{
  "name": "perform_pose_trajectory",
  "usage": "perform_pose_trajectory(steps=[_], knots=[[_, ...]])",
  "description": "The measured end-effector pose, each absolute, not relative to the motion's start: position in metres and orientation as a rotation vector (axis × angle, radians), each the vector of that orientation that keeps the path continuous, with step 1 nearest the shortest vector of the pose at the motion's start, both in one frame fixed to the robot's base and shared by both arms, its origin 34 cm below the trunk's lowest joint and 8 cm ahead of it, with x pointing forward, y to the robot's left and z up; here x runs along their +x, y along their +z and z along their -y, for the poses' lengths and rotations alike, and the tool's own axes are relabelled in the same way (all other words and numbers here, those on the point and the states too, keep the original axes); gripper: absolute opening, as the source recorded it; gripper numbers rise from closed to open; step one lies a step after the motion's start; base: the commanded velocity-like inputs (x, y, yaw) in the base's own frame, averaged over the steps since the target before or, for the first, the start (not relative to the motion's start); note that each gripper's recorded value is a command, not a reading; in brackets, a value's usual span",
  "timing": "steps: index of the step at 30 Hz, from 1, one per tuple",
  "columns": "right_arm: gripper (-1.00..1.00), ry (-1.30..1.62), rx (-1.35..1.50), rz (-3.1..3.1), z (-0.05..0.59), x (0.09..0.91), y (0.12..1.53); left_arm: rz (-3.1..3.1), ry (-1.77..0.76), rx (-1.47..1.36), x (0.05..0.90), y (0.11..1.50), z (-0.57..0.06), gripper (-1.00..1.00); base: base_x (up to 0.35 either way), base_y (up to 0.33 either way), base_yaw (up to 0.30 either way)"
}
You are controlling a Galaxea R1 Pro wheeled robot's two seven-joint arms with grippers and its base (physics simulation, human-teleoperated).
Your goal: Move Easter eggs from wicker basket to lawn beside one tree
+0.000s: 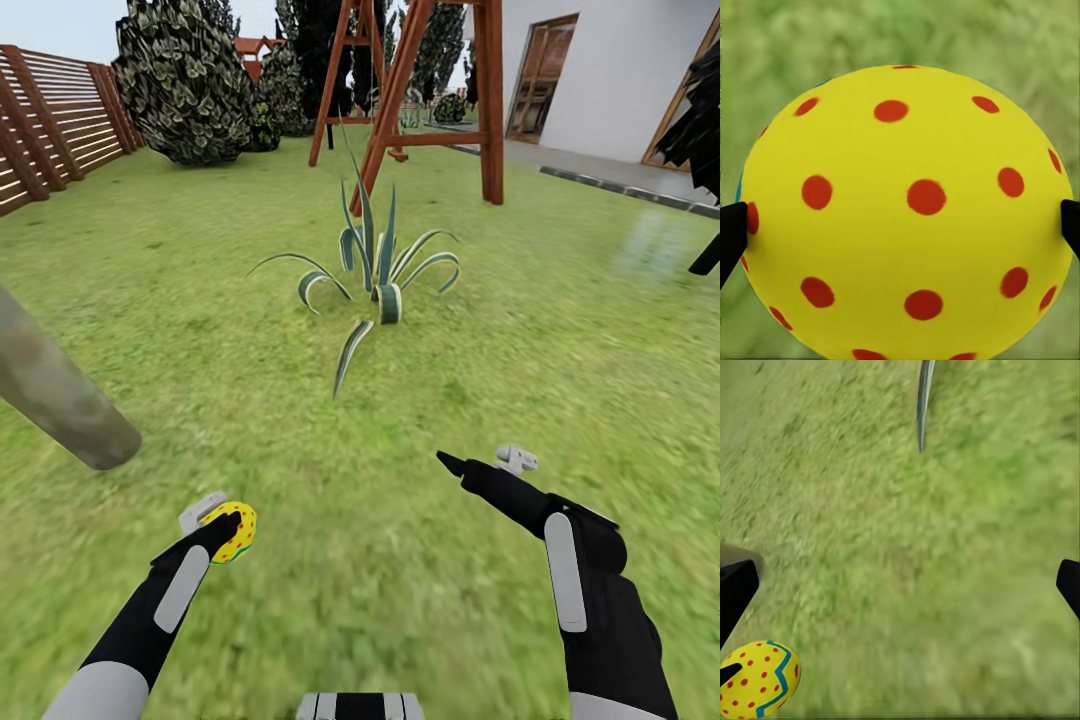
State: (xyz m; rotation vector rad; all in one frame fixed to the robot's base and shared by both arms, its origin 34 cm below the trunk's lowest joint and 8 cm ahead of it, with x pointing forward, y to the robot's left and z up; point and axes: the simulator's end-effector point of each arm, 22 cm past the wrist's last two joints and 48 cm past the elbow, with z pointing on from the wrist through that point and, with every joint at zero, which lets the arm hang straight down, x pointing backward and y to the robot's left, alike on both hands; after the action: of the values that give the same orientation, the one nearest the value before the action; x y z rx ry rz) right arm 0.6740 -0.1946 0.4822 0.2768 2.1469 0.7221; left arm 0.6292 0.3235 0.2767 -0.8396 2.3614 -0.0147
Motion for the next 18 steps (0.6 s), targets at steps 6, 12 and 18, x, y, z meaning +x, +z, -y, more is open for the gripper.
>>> perform_pose_trajectory(steps=[6,12,18], knots=[[1.00,0.722,0.287,-2.170,0.195,0.673,0.467,-2.384,-0.004,-0.844,0.624,0.263,-0.323,-1.00,0.000,0.000,0.000],[1.00,0.722,0.297,-2.193,0.195,0.672,0.452,-2.407,0.006,-0.847,0.618,0.249,-0.324,-1.00,0.000,0.000,0.000],[1.00,0.722,0.308,-2.216,0.195,0.671,0.437,-2.430,0.017,-0.850,0.612,0.236,-0.324,-1.00,0.000,0.000,0.000]])
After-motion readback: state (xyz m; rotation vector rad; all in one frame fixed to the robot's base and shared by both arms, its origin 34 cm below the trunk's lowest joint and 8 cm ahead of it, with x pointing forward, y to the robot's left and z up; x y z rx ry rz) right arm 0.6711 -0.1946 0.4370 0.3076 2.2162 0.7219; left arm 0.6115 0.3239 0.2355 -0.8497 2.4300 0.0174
